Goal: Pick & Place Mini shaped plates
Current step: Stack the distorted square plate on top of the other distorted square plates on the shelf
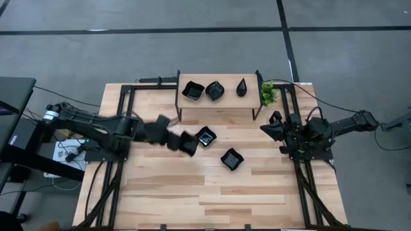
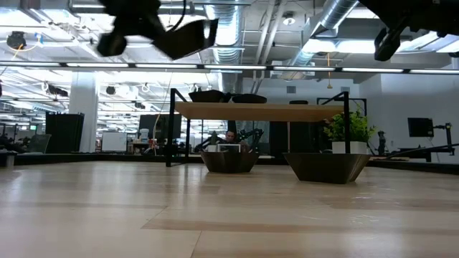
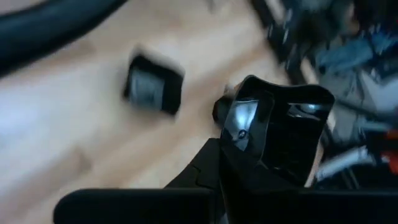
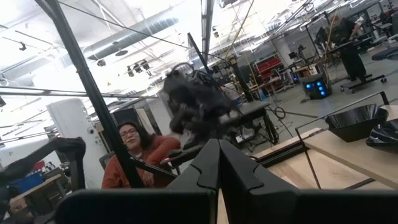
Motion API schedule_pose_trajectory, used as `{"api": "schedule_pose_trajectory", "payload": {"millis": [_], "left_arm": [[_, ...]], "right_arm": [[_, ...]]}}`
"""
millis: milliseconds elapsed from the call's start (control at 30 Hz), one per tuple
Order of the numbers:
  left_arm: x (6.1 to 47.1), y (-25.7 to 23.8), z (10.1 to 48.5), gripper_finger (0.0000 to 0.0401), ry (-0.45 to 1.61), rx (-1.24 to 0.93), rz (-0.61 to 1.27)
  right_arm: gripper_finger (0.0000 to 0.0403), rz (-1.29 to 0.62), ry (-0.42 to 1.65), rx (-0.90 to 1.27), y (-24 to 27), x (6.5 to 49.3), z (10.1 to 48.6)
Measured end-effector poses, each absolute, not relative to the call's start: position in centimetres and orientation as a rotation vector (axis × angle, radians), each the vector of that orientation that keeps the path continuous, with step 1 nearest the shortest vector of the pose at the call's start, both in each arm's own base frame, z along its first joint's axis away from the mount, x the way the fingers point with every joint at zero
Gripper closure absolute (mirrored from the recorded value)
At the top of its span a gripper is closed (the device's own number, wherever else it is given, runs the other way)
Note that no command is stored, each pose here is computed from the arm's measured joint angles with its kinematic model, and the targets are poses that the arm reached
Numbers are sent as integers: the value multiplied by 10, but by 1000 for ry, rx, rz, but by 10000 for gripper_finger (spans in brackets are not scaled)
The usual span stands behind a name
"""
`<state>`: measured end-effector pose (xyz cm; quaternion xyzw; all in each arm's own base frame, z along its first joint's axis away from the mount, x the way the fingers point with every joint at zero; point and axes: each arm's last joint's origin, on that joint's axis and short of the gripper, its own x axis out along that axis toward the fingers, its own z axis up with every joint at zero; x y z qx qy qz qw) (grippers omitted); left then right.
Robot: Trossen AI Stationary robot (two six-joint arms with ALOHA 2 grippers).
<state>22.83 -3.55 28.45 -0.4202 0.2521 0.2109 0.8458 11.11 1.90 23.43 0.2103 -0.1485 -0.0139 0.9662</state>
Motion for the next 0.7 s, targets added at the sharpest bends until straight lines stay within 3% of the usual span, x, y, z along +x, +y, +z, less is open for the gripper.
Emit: {"api": "schedule_pose_trajectory", "payload": {"millis": [300, 700], "left_arm": [[245, 18, 344, 398, 305, -753, 519], [285, 89, 369, 398, 408, -638, 595]], "right_arm": [[403, -65, -305, 430, 18, 111, 234], [403, -64, -305, 430, 18, 111, 234]]}}
